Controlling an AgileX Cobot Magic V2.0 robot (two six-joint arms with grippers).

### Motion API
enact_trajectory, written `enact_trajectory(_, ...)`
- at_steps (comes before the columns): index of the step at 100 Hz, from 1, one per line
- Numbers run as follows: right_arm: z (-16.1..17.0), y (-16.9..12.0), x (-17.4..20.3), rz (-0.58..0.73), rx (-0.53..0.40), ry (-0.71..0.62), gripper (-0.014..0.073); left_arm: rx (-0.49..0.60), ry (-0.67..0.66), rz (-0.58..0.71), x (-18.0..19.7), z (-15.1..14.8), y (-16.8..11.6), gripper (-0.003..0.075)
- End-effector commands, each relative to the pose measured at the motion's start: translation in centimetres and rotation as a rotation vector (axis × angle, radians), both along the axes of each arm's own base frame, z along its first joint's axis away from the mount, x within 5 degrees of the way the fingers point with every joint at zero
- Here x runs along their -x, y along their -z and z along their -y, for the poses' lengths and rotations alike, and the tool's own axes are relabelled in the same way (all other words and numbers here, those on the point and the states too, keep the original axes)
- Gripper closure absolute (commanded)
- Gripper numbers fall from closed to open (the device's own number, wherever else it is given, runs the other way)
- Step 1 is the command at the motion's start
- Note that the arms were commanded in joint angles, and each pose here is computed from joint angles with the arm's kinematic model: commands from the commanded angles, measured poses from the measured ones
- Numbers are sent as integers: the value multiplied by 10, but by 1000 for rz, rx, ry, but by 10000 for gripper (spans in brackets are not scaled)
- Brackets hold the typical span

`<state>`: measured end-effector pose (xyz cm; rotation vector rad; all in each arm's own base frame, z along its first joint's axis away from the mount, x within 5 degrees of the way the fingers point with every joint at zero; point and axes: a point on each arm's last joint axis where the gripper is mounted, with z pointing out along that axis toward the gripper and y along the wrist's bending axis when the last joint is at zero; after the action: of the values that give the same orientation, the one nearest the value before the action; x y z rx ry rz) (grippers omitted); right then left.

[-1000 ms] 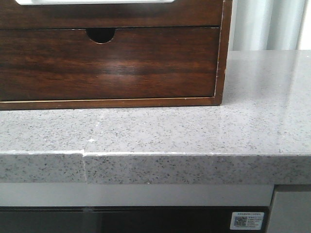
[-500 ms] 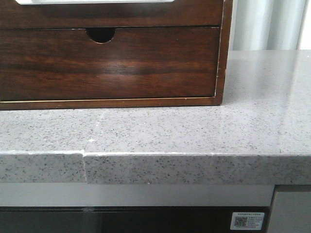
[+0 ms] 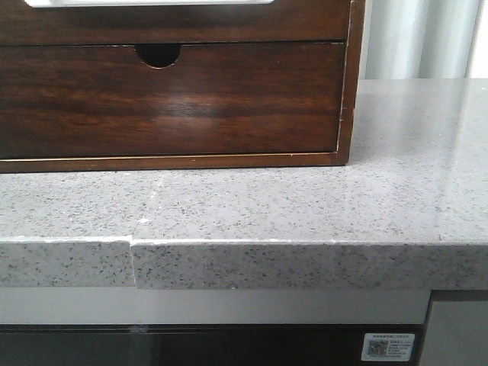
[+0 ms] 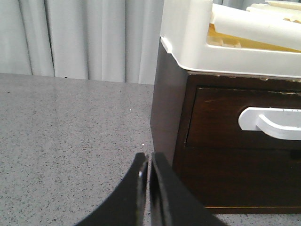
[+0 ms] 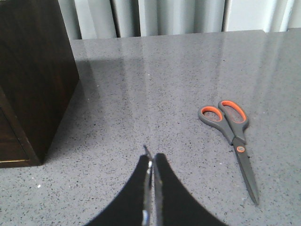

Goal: Put scissors in drawer with both arms

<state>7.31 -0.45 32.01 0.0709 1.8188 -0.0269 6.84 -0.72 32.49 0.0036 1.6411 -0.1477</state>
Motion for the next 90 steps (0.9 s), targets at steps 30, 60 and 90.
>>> enact_trajectory(30, 1, -18, -4, 100, 16, 4, 664, 22, -1, 79, -1, 0, -16, 741)
enact_trajectory(60, 1, -18, -4, 104, 17, 3, 664, 20, -1, 70, -1, 0, -15, 741)
enact_trajectory(90, 3, -21, -4, 129, 75, 15, 225, -120, -42, 91, -2, -4, -14, 449)
